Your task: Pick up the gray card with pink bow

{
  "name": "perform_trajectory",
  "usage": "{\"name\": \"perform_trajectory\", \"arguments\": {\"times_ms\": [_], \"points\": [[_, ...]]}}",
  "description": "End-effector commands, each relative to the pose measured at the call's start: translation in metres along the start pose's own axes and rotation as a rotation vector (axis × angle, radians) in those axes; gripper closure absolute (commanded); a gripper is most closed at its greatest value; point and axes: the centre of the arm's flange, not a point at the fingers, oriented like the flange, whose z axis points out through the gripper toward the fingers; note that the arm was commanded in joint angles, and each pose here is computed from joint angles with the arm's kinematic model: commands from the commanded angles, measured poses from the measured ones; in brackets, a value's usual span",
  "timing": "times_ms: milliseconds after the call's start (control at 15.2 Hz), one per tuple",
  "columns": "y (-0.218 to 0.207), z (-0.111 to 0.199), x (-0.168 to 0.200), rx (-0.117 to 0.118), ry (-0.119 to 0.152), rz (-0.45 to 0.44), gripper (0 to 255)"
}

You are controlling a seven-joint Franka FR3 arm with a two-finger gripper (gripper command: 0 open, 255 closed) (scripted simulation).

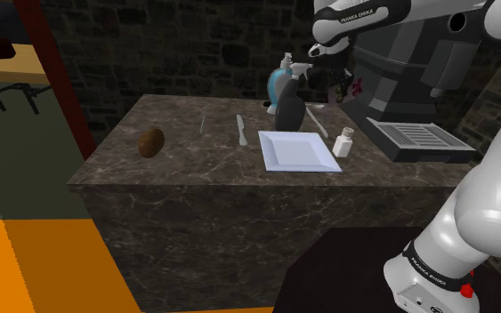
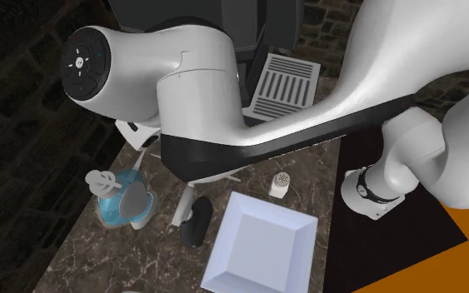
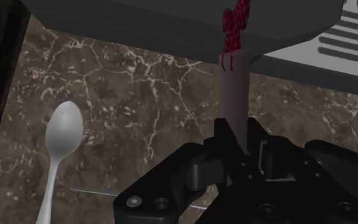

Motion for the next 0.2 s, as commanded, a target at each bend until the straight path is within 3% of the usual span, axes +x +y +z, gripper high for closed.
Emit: {"name": "perform_trajectory", "arguments": {"times_ms": [0,132], "points": [[-0.0009,-0.0094,-0.005,0.0,0.0,0.0,255],[-0.0011,-0.0101,-0.0054,0.0,0.0,0.0,255]]}}
